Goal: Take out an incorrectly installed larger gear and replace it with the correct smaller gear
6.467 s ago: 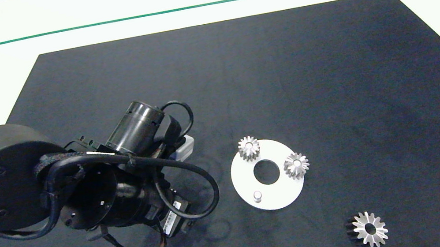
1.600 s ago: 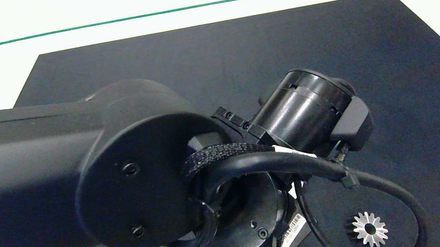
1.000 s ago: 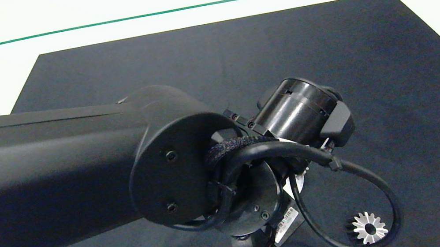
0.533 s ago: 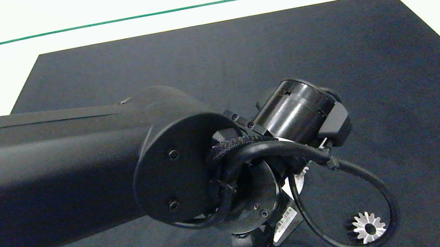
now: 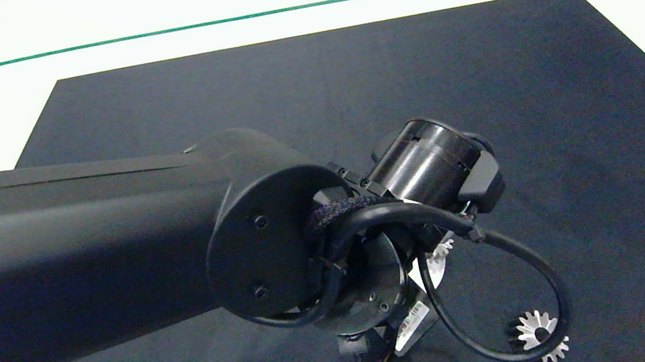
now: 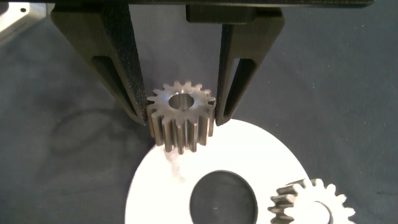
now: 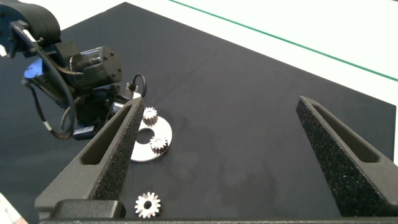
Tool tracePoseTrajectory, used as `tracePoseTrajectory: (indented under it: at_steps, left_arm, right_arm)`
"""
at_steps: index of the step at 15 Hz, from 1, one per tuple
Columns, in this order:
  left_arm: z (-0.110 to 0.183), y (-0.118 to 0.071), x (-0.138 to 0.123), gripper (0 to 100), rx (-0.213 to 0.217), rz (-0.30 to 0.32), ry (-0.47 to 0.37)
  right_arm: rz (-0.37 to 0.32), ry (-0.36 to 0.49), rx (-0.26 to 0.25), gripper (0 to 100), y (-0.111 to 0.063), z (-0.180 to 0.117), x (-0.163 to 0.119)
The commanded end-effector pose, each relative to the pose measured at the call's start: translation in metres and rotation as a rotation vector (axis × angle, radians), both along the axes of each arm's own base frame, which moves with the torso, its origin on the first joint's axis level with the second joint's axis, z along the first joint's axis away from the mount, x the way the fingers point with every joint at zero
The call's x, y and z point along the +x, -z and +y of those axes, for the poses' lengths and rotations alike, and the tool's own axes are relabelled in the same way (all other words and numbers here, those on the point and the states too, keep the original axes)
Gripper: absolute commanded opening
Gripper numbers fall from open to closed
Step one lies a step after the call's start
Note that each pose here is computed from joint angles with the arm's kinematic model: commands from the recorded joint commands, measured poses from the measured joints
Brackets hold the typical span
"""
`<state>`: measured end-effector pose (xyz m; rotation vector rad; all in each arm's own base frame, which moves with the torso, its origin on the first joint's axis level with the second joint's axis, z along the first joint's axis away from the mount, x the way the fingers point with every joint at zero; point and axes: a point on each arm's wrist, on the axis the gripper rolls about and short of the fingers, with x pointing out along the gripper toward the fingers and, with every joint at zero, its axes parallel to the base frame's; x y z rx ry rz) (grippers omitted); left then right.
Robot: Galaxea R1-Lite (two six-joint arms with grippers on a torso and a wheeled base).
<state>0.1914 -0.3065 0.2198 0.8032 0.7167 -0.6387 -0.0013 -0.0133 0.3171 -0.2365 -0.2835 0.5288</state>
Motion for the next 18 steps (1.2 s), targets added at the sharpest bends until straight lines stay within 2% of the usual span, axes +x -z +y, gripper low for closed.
tracePoseTrajectory:
  at_steps: [1, 9, 12, 18]
  left_arm:
    - [0.000, 0.004, 0.004, 28, 0.020, -0.006, -0.013]
    - [-0.006, 0.004, 0.006, 28, 0.022, -0.017, 0.000]
    - [-0.009, 0.008, 0.008, 28, 0.037, -0.014, 0.009]
    - [-0.012, 0.006, 0.008, 28, 0.029, -0.020, 0.015]
  right_arm:
    - [0.000, 0.002, -0.004, 100, 0.000, 0.000, 0.000]
    - [0.004, 0.000, -0.009, 100, 0.001, 0.001, 0.001]
    - [0.006, 0.000, -0.011, 100, 0.002, 0.002, 0.001]
    - [0.005, 0.001, -0.012, 100, 0.002, 0.002, 0.001]
